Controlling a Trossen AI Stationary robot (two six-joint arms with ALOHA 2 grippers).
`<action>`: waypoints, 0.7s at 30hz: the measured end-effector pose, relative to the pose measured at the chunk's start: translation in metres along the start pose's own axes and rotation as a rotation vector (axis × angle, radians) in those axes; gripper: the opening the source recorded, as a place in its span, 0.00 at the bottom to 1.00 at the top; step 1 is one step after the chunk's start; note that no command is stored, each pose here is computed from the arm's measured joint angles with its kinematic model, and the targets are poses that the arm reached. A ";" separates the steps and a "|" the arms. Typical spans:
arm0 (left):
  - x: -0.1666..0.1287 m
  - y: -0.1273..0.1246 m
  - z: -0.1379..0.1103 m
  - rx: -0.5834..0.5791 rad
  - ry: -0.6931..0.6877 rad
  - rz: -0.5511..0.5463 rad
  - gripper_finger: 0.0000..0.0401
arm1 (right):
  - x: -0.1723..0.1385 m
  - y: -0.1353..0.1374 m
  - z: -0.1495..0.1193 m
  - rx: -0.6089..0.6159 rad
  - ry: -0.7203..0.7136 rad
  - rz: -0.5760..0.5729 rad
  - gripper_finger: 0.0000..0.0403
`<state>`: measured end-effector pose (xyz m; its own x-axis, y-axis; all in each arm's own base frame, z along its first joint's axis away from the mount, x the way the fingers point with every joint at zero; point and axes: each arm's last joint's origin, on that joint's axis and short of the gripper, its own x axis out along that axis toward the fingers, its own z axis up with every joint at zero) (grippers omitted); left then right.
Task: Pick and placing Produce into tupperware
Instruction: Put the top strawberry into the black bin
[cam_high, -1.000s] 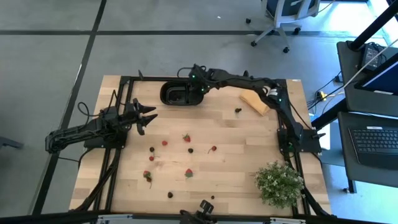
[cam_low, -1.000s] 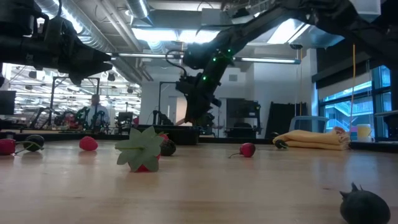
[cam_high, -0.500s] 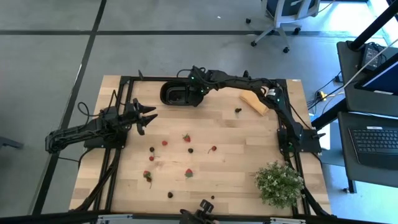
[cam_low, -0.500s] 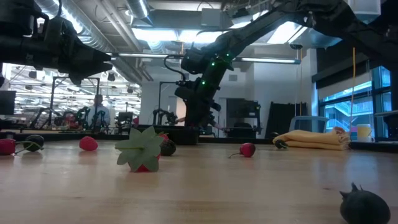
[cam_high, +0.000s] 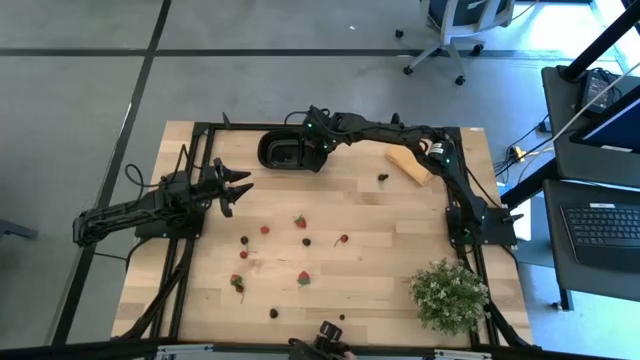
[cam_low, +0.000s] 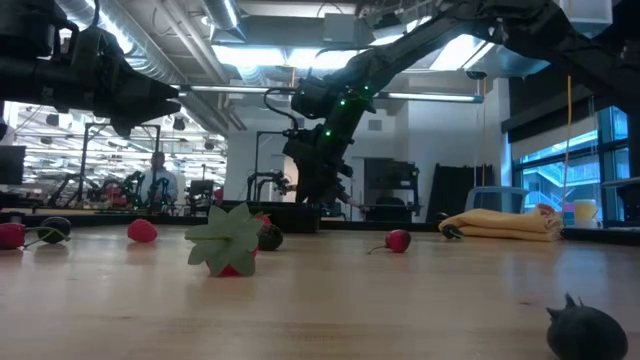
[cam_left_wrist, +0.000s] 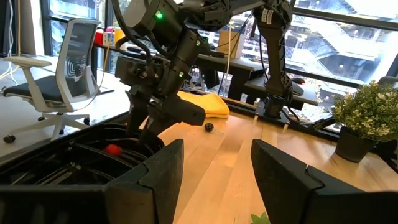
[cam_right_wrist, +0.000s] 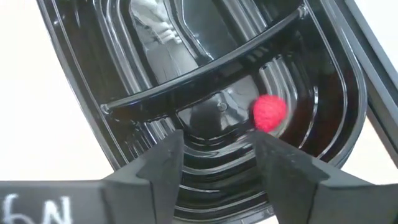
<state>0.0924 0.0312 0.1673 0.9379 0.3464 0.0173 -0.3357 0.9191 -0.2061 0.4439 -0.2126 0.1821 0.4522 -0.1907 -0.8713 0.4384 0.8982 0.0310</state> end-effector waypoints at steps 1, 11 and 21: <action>0.000 0.000 0.000 0.000 0.000 0.000 0.45 | -0.003 0.000 0.000 0.006 0.004 0.001 0.52; 0.000 0.000 0.000 0.000 0.000 0.000 0.45 | -0.061 0.035 0.000 -0.006 0.045 0.109 0.58; 0.000 0.000 0.000 0.000 0.000 -0.001 0.45 | -0.076 0.126 -0.016 -0.292 0.030 0.216 0.58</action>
<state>0.0924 0.0312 0.1673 0.9381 0.3459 0.0173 -0.3352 0.9194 -0.2057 0.4528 -0.0783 0.2444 0.4850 0.0234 -0.8742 0.0932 0.9926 0.0783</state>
